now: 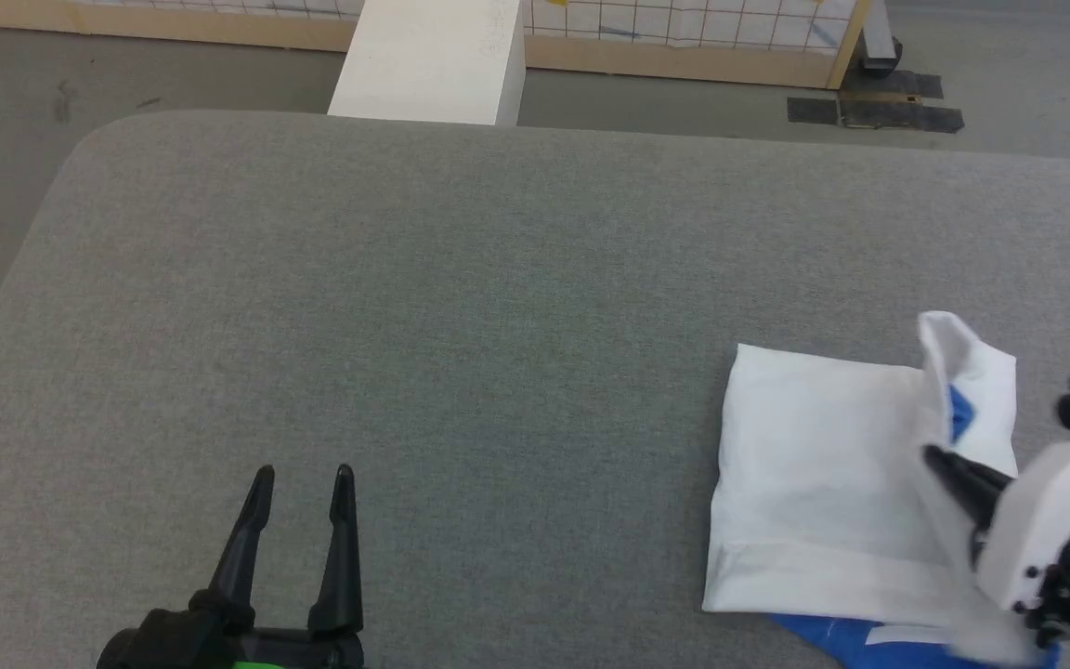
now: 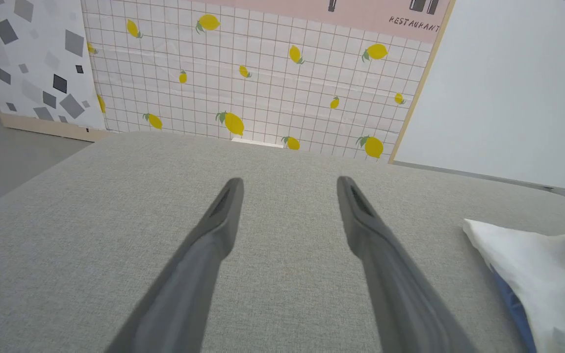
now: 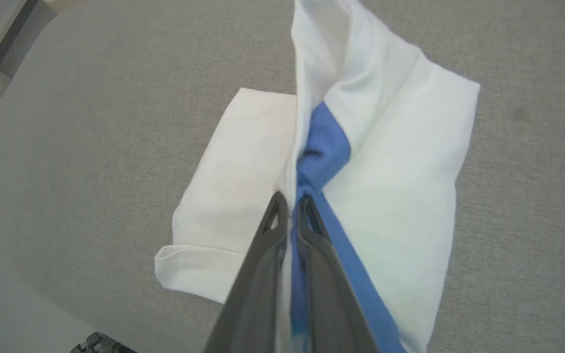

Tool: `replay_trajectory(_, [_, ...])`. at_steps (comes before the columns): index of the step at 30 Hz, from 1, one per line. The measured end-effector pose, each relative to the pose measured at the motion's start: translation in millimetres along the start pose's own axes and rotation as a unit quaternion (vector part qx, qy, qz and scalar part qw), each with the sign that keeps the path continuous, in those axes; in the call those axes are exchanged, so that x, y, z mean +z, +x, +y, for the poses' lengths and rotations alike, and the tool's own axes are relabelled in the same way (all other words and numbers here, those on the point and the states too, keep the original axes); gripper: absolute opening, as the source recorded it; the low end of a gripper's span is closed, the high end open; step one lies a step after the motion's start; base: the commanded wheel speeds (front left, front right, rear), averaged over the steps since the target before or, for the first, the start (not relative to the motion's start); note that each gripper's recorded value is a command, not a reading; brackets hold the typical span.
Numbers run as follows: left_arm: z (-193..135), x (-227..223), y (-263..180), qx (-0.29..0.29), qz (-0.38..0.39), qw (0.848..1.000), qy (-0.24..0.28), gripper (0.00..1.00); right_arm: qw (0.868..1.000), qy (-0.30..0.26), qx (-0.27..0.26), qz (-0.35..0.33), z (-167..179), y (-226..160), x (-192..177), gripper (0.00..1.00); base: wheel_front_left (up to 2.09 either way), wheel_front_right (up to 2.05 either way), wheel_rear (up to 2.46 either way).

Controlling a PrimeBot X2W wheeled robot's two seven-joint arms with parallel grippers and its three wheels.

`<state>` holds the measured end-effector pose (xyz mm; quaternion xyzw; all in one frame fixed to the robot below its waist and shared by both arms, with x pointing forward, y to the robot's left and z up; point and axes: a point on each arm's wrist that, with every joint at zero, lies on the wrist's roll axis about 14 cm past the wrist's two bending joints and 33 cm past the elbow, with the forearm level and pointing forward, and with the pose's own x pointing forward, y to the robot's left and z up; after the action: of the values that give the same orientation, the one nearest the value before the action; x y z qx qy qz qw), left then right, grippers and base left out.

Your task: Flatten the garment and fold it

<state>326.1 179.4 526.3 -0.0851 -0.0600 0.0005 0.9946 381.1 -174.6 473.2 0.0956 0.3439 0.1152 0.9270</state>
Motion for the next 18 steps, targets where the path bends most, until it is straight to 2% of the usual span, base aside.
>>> replay_trajectory(5, [1.8,-3.9,-2.4,0.004,0.007,1.0,-0.004,1.0,0.998,-0.033,0.056,0.014,44.0,15.0,1.5,0.0,0.0,0.0,0.0])
replay_trajectory(9, [5.6,-8.2,-5.8,0.011,0.014,1.0,-0.005,1.0,0.995,-0.057,0.077,0.033,65.8,32.2,-4.3,0.0,0.0,0.0,0.0])
replay_trajectory(18, [10.8,-8.0,-14.2,0.023,0.013,1.0,-0.009,1.0,0.989,-0.096,0.073,0.088,84.7,69.7,-37.5,0.0,0.0,0.0,0.0])
